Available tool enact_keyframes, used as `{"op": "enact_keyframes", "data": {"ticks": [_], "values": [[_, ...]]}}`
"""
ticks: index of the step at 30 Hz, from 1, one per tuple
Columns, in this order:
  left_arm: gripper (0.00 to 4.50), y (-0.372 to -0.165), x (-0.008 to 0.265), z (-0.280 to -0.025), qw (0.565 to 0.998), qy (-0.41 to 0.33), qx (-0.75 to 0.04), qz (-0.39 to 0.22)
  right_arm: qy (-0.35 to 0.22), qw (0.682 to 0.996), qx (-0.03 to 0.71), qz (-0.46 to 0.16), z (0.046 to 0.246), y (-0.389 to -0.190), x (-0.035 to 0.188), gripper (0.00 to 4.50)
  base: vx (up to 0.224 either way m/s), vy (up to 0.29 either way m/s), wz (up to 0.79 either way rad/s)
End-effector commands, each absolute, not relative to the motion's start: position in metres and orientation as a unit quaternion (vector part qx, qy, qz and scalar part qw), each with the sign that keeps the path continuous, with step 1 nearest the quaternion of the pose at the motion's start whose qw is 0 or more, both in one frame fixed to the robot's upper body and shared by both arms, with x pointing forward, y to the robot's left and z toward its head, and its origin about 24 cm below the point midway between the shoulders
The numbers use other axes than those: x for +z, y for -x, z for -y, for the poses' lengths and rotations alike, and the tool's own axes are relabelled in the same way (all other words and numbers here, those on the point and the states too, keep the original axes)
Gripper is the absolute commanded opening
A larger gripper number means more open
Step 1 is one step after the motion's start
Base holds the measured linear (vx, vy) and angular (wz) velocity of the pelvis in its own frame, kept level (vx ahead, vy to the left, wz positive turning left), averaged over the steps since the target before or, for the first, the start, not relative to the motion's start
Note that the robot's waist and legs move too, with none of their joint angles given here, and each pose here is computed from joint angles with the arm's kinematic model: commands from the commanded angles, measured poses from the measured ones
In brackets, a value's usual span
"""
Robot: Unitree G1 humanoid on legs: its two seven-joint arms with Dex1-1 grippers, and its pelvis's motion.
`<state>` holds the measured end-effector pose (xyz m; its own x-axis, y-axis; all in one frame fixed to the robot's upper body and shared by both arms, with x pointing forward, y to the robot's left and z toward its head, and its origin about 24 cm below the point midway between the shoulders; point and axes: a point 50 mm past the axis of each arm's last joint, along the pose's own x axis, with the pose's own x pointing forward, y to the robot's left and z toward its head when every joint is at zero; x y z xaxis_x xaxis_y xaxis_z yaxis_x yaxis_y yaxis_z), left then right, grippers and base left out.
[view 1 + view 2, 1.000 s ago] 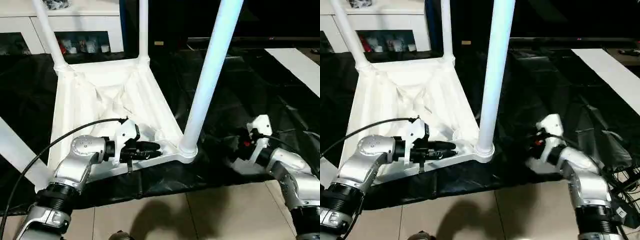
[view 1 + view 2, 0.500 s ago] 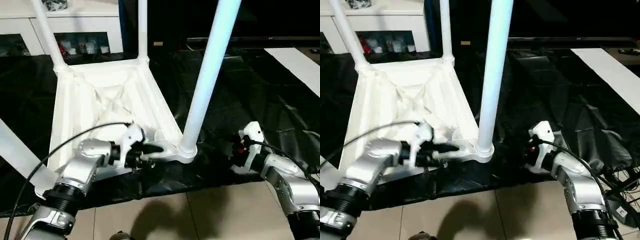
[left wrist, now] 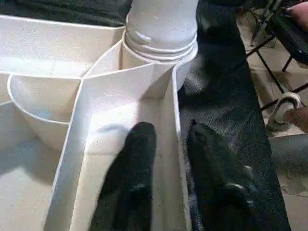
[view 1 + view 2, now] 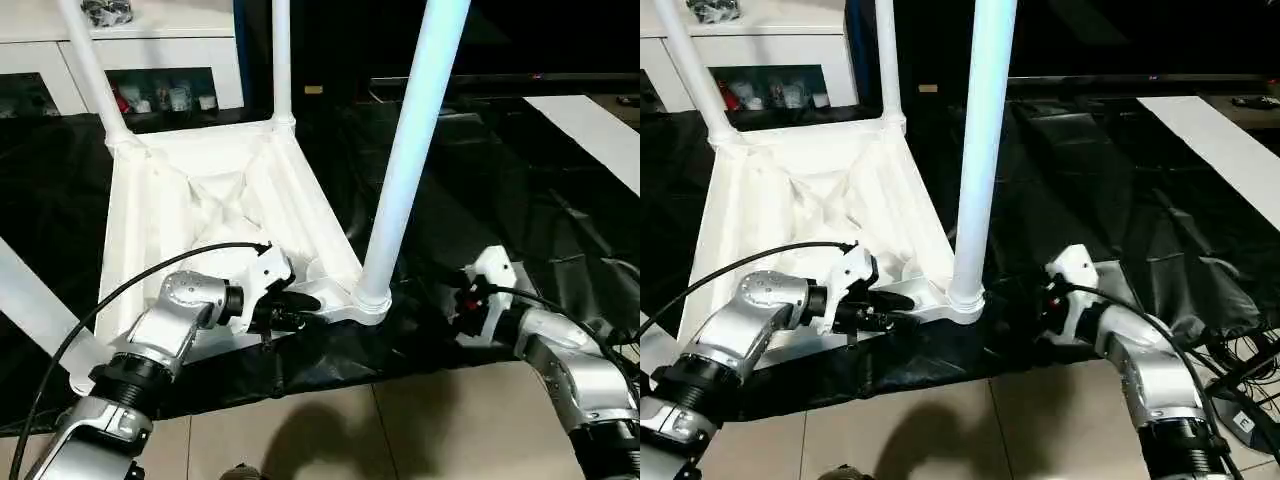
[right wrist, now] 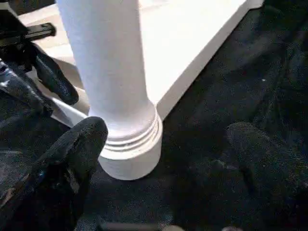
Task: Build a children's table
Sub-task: Rotate leg to tighten
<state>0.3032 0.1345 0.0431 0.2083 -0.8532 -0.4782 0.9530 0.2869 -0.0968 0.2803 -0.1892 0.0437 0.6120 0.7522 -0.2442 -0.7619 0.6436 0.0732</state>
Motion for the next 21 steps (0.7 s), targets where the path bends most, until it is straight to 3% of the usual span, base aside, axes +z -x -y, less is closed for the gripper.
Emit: {"op": "enact_keyframes", "data": {"ticks": [1,9,13,21], "values": [[0.89,-0.303,0.035,-0.142,0.773,-0.123,-0.563,-0.265,0.035,0.893,0.437,-0.104,0.181,-0.287,0.056,4.50,0.000,0.000,0.00],[0.29,-0.302,0.034,-0.142,0.774,-0.116,-0.556,-0.281,0.040,0.882,0.458,-0.105,0.168,-0.293,0.057,4.50,0.000,0.000,0.00],[0.07,-0.298,0.033,-0.142,0.764,-0.116,-0.568,-0.284,0.068,0.862,0.485,-0.126,0.159,-0.297,0.053,4.50,0.000,0.000,0.00],[0.07,-0.296,0.041,-0.134,0.748,-0.131,-0.606,-0.236,0.082,0.837,0.521,-0.147,0.150,-0.306,0.048,4.50,0.000,0.000,0.00]]}}
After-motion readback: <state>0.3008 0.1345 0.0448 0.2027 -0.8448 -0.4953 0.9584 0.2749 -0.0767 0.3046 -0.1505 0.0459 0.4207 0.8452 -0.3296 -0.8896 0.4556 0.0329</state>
